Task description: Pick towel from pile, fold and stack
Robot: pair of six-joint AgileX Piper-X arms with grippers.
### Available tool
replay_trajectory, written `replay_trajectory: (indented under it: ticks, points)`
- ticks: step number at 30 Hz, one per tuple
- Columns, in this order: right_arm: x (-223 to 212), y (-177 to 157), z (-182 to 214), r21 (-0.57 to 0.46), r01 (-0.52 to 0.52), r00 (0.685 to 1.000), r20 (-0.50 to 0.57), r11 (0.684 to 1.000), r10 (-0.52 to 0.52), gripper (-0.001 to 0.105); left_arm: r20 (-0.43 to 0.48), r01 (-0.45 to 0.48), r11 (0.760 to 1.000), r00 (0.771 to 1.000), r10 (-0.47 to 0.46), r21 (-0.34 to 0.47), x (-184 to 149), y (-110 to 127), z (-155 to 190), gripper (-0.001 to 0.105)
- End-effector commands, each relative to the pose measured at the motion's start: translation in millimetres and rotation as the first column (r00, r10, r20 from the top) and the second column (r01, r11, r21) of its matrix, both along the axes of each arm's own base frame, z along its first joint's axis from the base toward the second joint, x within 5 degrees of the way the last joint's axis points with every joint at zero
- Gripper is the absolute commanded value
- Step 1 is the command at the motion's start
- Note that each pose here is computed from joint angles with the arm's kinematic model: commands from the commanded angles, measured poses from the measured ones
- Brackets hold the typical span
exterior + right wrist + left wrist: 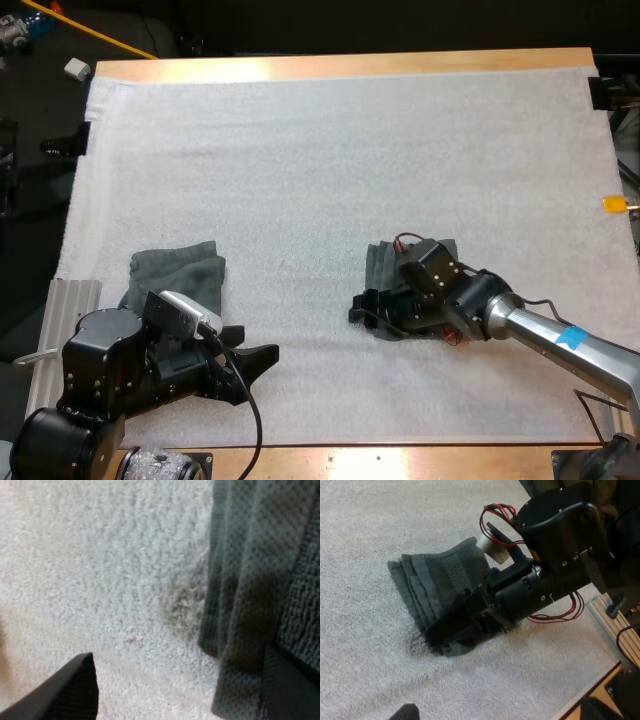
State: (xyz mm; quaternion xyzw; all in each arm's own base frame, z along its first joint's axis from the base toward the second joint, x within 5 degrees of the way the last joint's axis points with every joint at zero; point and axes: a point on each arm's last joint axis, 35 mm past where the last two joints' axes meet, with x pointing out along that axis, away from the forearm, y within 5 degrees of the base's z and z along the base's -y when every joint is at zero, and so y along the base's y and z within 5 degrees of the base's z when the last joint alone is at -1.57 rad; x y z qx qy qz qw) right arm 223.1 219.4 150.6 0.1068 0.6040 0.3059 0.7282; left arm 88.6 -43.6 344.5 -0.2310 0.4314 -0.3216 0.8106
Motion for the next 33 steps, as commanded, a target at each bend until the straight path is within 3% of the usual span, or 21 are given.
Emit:
replay_trajectory:
  ticks: [1,8,13,24,33]
  points:
    - [-1,3,-1,-0.011,-0.002,1.000,0.006,1.000,0.002,0.067,0.011,0.011,1.000,1.000,-0.011,-0.004,-1,0,2,0.062]
    - [-3,-3,24,0.018,-0.015,0.997,0.082,1.000,0.014,0.067,0.013,0.012,1.000,1.000,-0.012,-0.003,0,0,2,0.062]
    - [-10,-16,53,-0.043,0.024,0.981,0.196,0.999,-0.015,0.067,0.015,0.015,1.000,1.000,-0.015,-0.001,-1,0,2,0.062]
    - [-53,-62,115,-0.153,0.027,0.947,0.322,0.988,0.024,0.068,0.014,0.018,1.000,1.000,-0.018,-0.001,0,0,2,0.062]
    - [-93,-97,154,-0.106,0.028,0.926,0.378,0.994,0.014,0.068,0.023,0.022,1.000,1.000,-0.022,0.001,0,-1,1,0.062]
